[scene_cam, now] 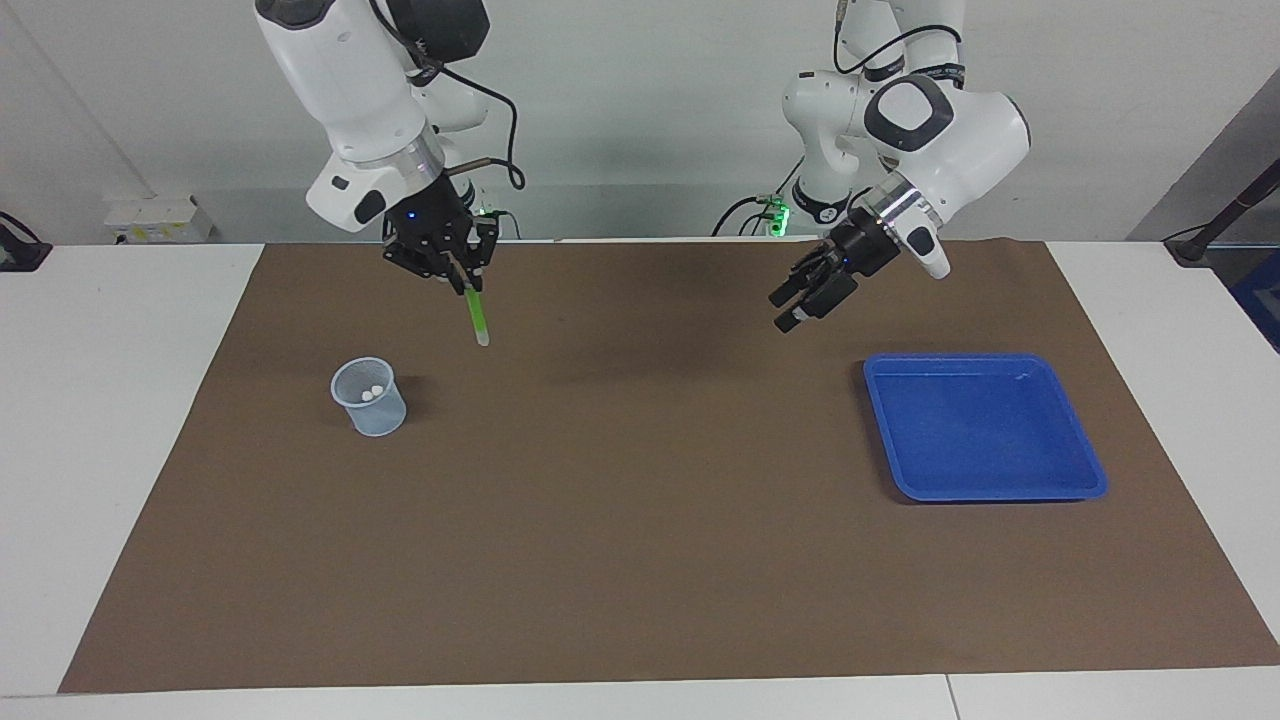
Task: Right arm passes pens to left for tray arrangement
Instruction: 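Carry the green pen toward the left gripper while the left gripper approaches, then close the left gripper on the green pen held by the right gripper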
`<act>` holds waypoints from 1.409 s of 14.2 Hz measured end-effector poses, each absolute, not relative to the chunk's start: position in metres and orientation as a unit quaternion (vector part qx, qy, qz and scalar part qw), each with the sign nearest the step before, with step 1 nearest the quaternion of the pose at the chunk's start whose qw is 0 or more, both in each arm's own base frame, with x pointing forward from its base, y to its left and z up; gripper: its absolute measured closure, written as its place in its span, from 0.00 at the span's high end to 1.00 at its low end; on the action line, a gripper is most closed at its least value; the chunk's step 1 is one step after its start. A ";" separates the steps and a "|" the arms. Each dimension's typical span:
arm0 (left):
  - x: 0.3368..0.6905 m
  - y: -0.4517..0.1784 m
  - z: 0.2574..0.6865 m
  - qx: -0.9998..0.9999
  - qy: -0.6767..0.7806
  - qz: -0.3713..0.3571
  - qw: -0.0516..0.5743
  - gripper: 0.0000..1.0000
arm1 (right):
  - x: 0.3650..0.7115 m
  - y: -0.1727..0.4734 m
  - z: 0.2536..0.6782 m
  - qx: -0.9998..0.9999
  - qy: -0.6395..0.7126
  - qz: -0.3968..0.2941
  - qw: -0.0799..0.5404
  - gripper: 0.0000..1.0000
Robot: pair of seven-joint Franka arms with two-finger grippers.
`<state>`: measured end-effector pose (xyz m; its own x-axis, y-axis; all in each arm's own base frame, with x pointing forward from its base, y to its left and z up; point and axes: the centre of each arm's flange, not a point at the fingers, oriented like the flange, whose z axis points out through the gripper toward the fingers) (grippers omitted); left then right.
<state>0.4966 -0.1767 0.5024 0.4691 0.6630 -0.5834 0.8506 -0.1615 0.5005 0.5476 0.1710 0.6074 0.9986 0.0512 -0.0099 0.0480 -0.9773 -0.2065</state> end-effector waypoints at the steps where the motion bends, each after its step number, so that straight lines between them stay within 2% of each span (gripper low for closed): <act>1: 0.496 -0.181 0.503 0.744 0.514 -0.119 0.411 1.00 | 0.546 0.182 0.610 -0.992 -0.011 0.006 0.127 0.19; 4: 0.494 -0.192 0.507 0.715 0.546 -0.126 0.418 1.00 | 0.552 0.198 0.618 -0.977 0.048 0.000 0.208 0.19; 6: 0.490 -0.205 0.509 0.702 0.559 -0.131 0.421 1.00 | 0.555 0.208 0.621 -0.968 0.071 -0.003 0.241 0.19; 12: 0.473 -0.248 0.518 0.681 0.580 -0.135 0.426 1.00 | 0.536 0.291 0.607 -0.946 0.135 -0.028 0.294 0.19; 20: 0.455 -0.282 0.523 0.668 0.591 -0.136 0.432 1.00 | 0.525 0.321 0.609 -0.913 0.215 -0.023 0.347 0.19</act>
<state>0.4550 -0.2819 0.5230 0.2654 0.6707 -0.6926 0.9065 0.0711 0.4162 0.5248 0.3214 0.6089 0.9068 -0.4075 -0.1078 -0.3761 -0.6669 -0.6432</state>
